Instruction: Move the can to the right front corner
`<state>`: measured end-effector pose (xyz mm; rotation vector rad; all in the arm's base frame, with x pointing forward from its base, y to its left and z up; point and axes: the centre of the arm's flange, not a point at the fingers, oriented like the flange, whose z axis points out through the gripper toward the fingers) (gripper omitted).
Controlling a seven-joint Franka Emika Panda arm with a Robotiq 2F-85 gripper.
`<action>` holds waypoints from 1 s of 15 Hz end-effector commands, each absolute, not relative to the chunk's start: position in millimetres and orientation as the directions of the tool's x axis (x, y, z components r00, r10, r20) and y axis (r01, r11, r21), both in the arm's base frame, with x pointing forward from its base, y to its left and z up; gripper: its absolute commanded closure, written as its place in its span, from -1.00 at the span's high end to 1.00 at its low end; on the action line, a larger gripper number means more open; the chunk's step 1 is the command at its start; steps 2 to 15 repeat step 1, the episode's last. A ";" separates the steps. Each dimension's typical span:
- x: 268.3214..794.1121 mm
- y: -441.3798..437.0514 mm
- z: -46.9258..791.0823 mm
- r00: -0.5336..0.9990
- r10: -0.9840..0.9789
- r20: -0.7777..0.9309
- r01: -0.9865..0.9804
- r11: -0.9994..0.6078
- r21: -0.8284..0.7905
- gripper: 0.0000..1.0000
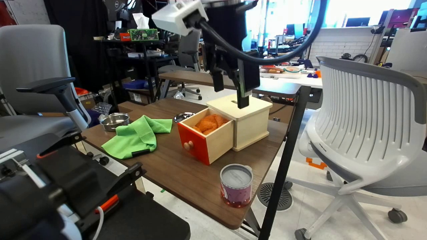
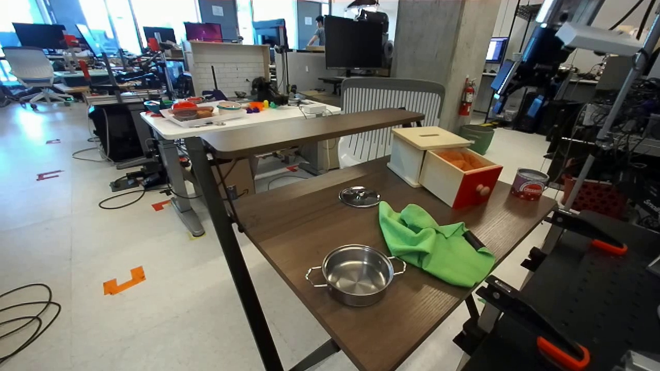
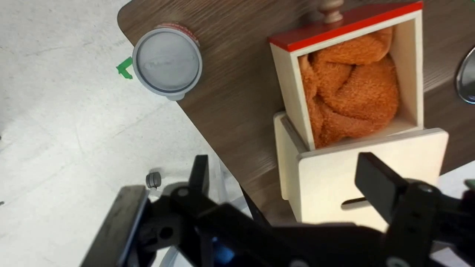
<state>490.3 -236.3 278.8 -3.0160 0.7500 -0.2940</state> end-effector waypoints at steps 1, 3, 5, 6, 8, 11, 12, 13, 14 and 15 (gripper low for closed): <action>487.2 -234.7 279.8 0.867 -0.465 0.176 -0.461 -0.885 -0.066 1.00; 487.2 -234.7 279.8 0.867 -0.465 0.176 -0.461 -0.885 -0.066 1.00; 487.2 -234.7 279.8 0.867 -0.465 0.176 -0.461 -0.885 -0.066 1.00; 487.2 -234.7 279.8 0.867 -0.465 0.176 -0.461 -0.885 -0.066 1.00; 487.2 -234.7 279.8 0.867 -0.465 0.176 -0.461 -0.885 -0.066 1.00; 487.2 -234.7 279.8 0.867 -0.465 0.176 -0.461 -0.885 -0.066 1.00; 487.2 -234.7 279.8 0.867 -0.465 0.176 -0.461 -0.885 -0.066 1.00; 487.2 -234.7 279.8 0.867 -0.465 0.176 -0.461 -0.885 -0.066 1.00; 487.2 -234.7 279.8 0.867 -0.465 0.176 -0.461 -0.885 -0.066 1.00; 487.2 -234.7 279.8 0.867 -0.465 0.176 -0.461 -0.885 -0.066 1.00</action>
